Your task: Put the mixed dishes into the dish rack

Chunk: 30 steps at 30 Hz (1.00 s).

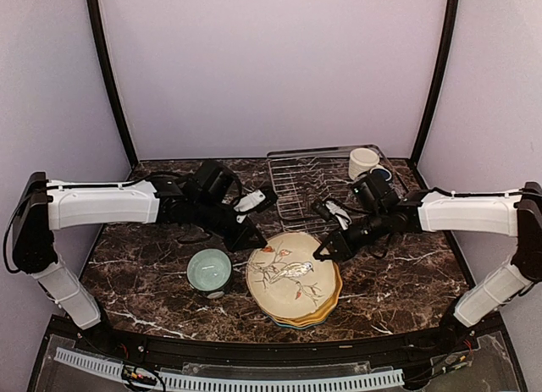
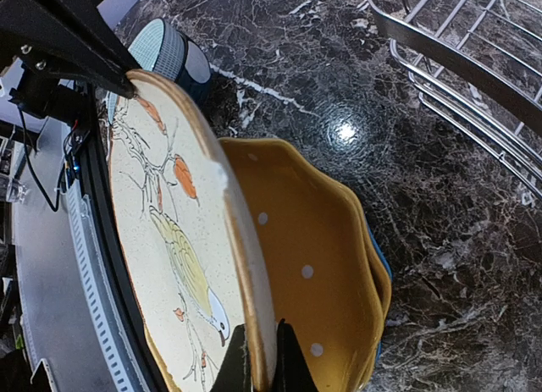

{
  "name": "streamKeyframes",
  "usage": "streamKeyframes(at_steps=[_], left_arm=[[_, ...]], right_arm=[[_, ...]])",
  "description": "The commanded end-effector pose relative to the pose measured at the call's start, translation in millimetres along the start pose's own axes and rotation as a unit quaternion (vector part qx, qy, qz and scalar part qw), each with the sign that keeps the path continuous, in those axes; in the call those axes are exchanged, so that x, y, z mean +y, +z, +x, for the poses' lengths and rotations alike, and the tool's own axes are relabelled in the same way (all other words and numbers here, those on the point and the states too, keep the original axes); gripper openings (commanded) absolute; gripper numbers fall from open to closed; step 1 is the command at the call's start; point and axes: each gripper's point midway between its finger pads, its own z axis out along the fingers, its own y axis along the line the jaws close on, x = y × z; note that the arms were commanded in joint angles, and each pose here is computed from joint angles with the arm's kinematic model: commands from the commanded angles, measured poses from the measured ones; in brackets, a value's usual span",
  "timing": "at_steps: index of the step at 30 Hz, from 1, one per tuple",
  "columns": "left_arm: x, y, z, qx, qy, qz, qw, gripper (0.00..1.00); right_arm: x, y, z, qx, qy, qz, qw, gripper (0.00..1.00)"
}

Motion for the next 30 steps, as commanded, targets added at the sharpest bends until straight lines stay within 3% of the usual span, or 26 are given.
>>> streamKeyframes(at_steps=[1, 6, 9, 22, 25, 30], left_arm=[[-12.0, -13.8, -27.4, -0.056, 0.034, 0.011, 0.998, 0.01], [-9.1, -21.3, -30.9, -0.061, 0.043, -0.007, 0.997, 0.01], [-10.0, -30.3, -37.4, -0.074, 0.049, -0.014, 0.996, 0.07], [-3.6, -87.7, -69.7, -0.160, 0.045, -0.090, 0.982, 0.65], [7.9, -92.4, -72.4, -0.164, 0.025, -0.123, 0.978, 0.71], [16.2, -93.3, -71.9, -0.159, 0.014, -0.145, 0.976, 0.73]], right_arm=[[15.1, 5.9, -7.5, -0.020, -0.059, -0.035, 0.997, 0.00], [17.2, -6.6, -13.1, -0.036, -0.061, -0.035, 0.997, 0.00], [20.1, -21.6, -23.8, -0.059, -0.067, -0.033, 0.995, 0.00], [10.7, -125.6, -99.1, -0.190, -0.094, 0.056, 0.976, 0.00], [-0.8, -159.4, -124.9, -0.225, -0.121, 0.116, 0.960, 0.00], [-20.6, -215.2, -177.0, -0.274, -0.180, 0.214, 0.920, 0.00]])
